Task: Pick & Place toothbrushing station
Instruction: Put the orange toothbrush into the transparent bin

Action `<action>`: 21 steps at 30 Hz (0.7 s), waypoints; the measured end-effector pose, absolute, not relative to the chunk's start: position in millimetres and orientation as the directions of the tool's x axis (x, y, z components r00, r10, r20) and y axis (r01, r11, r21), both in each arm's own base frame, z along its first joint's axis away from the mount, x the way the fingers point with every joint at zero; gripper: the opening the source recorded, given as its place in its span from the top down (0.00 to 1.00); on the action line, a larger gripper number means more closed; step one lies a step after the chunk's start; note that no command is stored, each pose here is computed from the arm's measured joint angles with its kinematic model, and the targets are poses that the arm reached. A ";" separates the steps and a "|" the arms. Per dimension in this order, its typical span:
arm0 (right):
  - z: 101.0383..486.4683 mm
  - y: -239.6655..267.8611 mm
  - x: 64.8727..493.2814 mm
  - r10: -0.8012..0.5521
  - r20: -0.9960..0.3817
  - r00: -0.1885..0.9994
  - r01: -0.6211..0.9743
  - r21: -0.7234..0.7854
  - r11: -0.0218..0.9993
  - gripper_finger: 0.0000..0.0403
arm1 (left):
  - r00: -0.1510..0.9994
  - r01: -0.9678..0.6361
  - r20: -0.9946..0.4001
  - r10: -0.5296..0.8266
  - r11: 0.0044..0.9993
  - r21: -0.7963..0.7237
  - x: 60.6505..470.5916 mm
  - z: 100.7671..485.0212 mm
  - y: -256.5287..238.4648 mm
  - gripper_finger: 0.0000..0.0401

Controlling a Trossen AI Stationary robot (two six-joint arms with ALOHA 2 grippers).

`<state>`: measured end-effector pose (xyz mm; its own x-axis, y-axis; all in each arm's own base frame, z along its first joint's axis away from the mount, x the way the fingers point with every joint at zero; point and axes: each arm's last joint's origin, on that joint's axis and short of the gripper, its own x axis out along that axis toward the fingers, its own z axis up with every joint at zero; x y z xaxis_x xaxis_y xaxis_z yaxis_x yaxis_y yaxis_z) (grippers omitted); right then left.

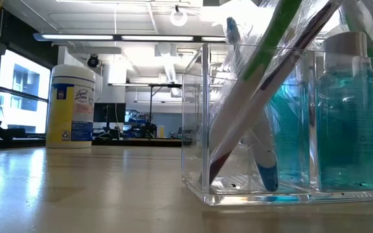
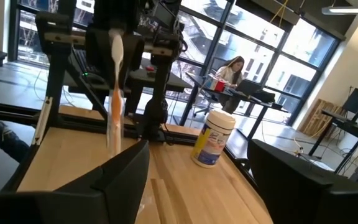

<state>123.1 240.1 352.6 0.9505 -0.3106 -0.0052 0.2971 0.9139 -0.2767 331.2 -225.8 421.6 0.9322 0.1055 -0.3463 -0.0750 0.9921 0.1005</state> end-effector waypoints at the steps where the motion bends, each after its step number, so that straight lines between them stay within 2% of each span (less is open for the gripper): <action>1: 352.4 240.1 123.1 -0.310 -0.005 0.951 0.297 -0.279 0.913 0.34 | 0.924 -0.099 -0.363 0.123 0.991 0.085 328.7 419.1 -226.6 0.98; 10: 344.7 238.1 124.7 -0.316 -0.012 0.949 0.301 -0.270 0.914 0.34 | 0.847 -0.223 -0.489 0.208 0.974 0.029 325.7 392.1 -222.1 0.98; 16: 342.9 237.7 124.6 -0.316 -0.013 0.949 0.302 -0.262 0.917 0.34 | 0.812 -0.226 -0.562 0.158 0.973 -0.053 337.1 367.5 -216.1 0.98; 21: 340.3 237.1 124.3 -0.316 -0.015 0.949 0.298 -0.297 0.907 0.34 | 0.821 -0.230 -0.557 0.126 0.966 -0.121 341.2 354.4 -220.8 0.98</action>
